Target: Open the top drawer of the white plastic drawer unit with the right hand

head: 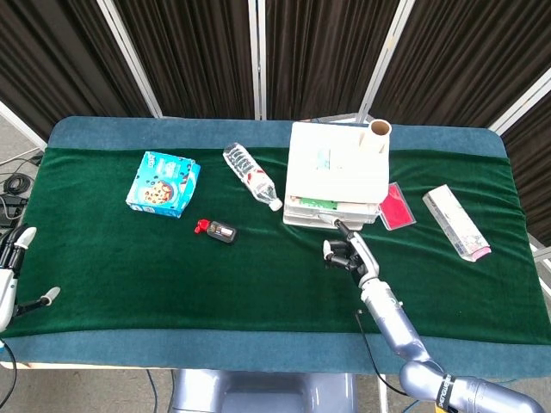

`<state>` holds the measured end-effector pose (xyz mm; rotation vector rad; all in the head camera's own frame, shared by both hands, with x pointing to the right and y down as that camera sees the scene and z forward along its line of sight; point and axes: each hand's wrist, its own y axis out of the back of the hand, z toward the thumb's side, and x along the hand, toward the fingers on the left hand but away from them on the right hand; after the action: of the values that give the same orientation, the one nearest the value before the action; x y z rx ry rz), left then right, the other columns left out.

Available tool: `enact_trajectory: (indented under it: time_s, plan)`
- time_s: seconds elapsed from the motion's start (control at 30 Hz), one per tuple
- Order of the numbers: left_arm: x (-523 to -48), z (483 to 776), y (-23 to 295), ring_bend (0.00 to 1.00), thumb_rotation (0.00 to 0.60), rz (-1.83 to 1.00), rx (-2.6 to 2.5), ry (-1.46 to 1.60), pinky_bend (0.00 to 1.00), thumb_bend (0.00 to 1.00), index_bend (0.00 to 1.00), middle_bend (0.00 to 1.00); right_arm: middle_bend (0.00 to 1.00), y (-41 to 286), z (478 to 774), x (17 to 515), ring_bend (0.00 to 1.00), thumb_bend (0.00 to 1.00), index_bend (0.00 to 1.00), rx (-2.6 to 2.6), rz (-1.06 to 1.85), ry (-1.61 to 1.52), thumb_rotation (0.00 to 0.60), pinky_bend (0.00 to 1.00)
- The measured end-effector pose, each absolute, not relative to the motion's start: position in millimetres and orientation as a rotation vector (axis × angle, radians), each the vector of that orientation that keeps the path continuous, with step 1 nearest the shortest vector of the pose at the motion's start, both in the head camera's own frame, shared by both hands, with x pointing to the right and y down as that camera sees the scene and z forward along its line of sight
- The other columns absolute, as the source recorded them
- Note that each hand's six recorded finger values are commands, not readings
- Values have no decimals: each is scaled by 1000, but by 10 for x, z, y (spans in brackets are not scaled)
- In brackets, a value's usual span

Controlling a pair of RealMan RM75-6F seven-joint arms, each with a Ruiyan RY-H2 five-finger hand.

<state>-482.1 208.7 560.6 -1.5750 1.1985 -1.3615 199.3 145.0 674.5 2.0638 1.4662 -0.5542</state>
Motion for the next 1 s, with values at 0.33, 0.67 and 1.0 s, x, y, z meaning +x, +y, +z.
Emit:
enact_trajectory:
  time_s: [0.33, 0.67, 1.0]
  plan:
    - [-4787, 5594, 2107, 0, 600, -1353, -1570, 1186, 0, 133, 0, 0, 428, 1701, 6474, 2114, 490, 459, 158, 2368, -682, 1517, 600, 373]
    - [-4744, 5631, 2126, 0, 600, -1363, -1564, 1160, 0, 134, 0, 0, 699, 1758, 6248, 2250, 722, 568, 249, 2636, -1002, 1609, 600, 564]
    - [-4755, 5633, 2119, 0, 600, -1365, -1562, 1164, 0, 136, 0, 0, 877, 1462, 6179, 2314, 887, 642, 223, 2735, -1468, 1701, 600, 696]
